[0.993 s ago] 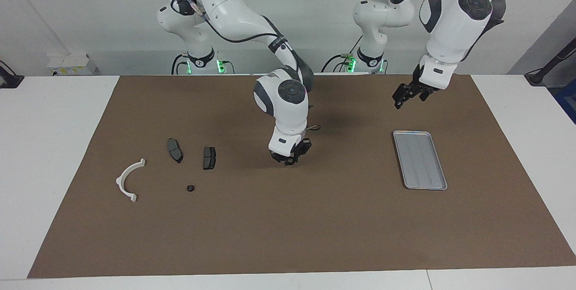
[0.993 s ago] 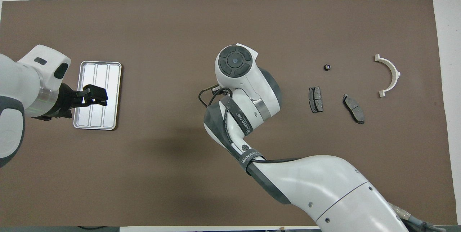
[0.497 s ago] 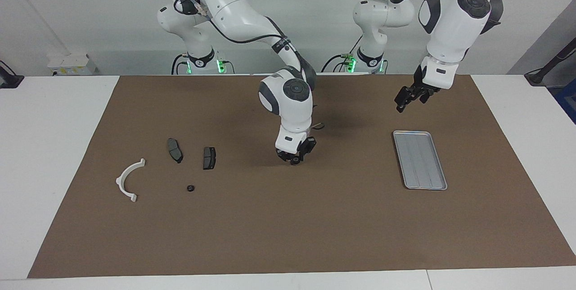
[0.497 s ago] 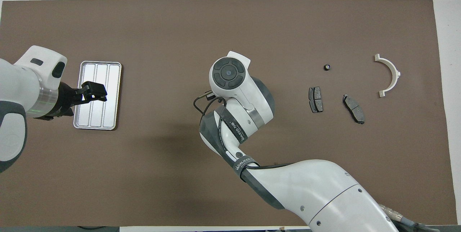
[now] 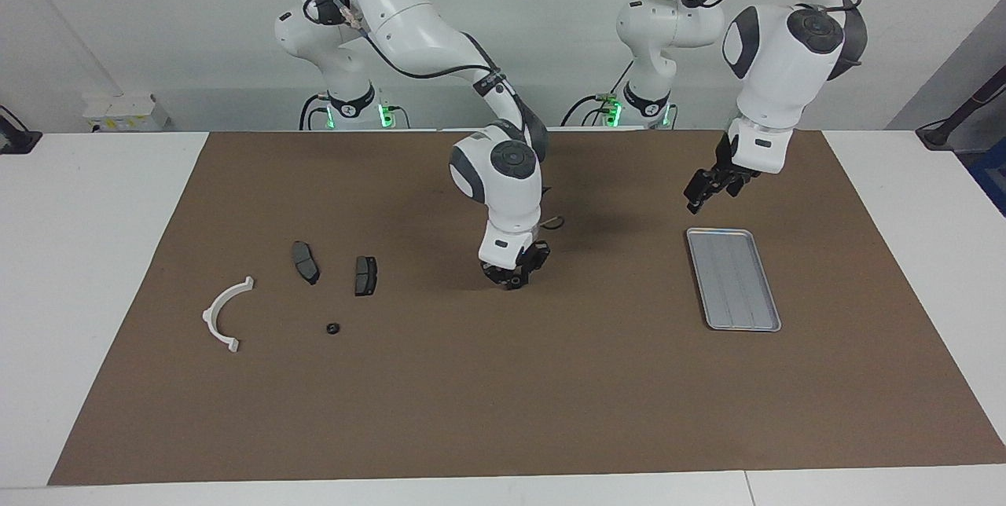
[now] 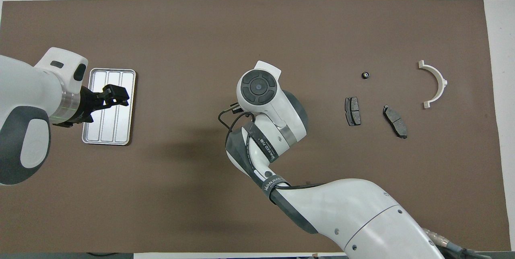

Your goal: Pick bearing gear from pile to tray

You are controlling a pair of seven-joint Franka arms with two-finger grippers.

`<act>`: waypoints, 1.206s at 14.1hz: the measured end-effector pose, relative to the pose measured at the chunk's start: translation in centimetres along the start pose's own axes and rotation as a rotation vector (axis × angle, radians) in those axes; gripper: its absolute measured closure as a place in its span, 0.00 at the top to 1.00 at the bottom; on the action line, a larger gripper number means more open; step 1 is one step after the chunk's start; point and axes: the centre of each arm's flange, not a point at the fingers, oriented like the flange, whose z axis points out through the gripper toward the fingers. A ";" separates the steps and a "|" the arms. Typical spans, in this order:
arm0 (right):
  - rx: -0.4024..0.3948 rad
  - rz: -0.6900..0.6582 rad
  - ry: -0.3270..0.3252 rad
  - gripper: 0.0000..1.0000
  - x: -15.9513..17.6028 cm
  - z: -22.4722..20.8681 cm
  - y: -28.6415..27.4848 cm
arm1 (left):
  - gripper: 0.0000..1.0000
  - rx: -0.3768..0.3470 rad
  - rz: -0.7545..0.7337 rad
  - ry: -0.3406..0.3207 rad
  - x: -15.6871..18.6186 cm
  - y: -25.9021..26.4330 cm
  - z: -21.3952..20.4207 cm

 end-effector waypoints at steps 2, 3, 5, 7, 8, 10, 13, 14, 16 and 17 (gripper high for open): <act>0.002 0.000 0.006 0.52 0.0 0.0 0.0 | 1.00 -0.002 -0.008 0.001 0.7 0.8 0.5; 0.003 0.000 0.010 0.62 0.1 0.0 0.0 | 1.00 -0.006 -0.015 0.005 1.3 1.2 0.4; 0.005 0.000 0.018 0.87 0.2 -0.3 -0.1 | 1.00 -0.012 -0.023 0.009 2.3 2.6 0.5; 0.008 0.001 0.032 1.00 0.6 -1.4 -0.1 | 1.00 -0.020 -0.035 0.014 2.7 5.0 0.6; 0.008 0.005 0.033 1.00 0.8 -2.3 0.1 | 1.00 -0.023 -0.031 0.014 2.7 5.9 0.7; 0.005 0.024 0.030 1.00 1.6 -6.2 1.0 | 1.00 -0.023 -0.027 0.012 2.6 6.8 1.0; -0.003 0.123 0.055 1.00 2.5 -14.9 7.6 | 1.00 -0.024 -0.048 0.007 3.1 8.4 1.8; -0.008 0.173 0.055 1.00 2.4 -17.9 11.2 | 1.00 -0.027 -0.063 0.007 3.5 9.5 2.1; -0.022 0.260 0.041 1.00 1.8 -23.2 18.4 | 1.00 -0.019 -0.081 -0.006 3.5 12.6 4.1; -0.029 0.284 0.028 1.00 1.2 -25.3 22.4 | 1.00 -0.008 -0.090 -0.014 3.1 14.6 5.5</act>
